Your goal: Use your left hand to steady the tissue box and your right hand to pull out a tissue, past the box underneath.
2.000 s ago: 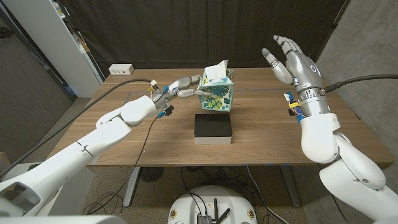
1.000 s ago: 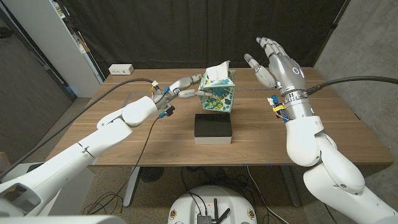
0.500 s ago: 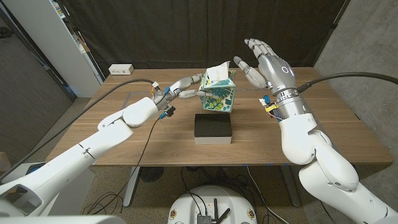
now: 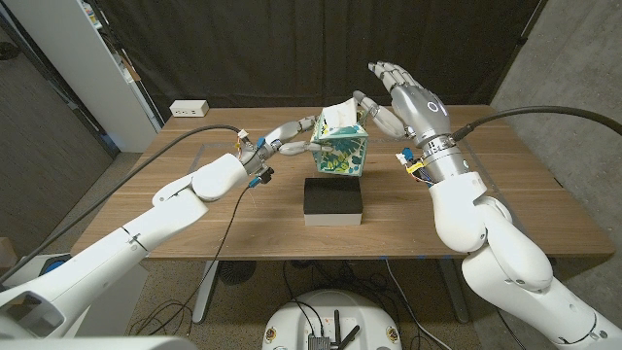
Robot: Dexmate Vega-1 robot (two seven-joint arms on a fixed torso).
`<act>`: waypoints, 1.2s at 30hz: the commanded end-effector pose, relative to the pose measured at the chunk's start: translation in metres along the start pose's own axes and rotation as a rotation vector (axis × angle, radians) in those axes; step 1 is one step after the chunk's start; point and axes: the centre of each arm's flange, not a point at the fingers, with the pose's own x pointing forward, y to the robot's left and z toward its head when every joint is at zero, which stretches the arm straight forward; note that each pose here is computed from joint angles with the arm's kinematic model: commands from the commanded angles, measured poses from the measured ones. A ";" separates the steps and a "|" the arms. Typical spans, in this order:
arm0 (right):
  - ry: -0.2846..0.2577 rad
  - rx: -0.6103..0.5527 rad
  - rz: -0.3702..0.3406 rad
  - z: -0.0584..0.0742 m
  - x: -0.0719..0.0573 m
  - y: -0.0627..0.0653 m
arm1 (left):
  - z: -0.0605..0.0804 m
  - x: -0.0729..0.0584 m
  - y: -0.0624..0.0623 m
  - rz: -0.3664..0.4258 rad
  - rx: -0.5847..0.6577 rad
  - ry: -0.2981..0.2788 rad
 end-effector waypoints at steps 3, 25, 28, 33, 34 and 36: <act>-0.017 -0.003 0.026 0.001 0.007 0.005 | 0.001 -0.004 -0.002 0.008 0.021 0.006; -0.011 -0.026 0.081 -0.004 0.029 0.016 | 0.004 -0.004 -0.004 0.033 0.095 0.023; -0.012 -0.039 0.082 -0.004 0.029 0.018 | 0.004 -0.004 -0.005 0.032 0.096 0.023; -0.004 -0.066 0.090 -0.004 0.030 0.020 | 0.004 -0.004 -0.005 0.035 0.098 0.022; -0.002 -0.066 0.094 -0.004 0.030 0.020 | 0.004 -0.004 -0.005 0.034 0.098 0.023; 0.003 -0.066 0.104 -0.004 0.032 0.020 | 0.004 -0.004 -0.005 0.035 0.098 0.024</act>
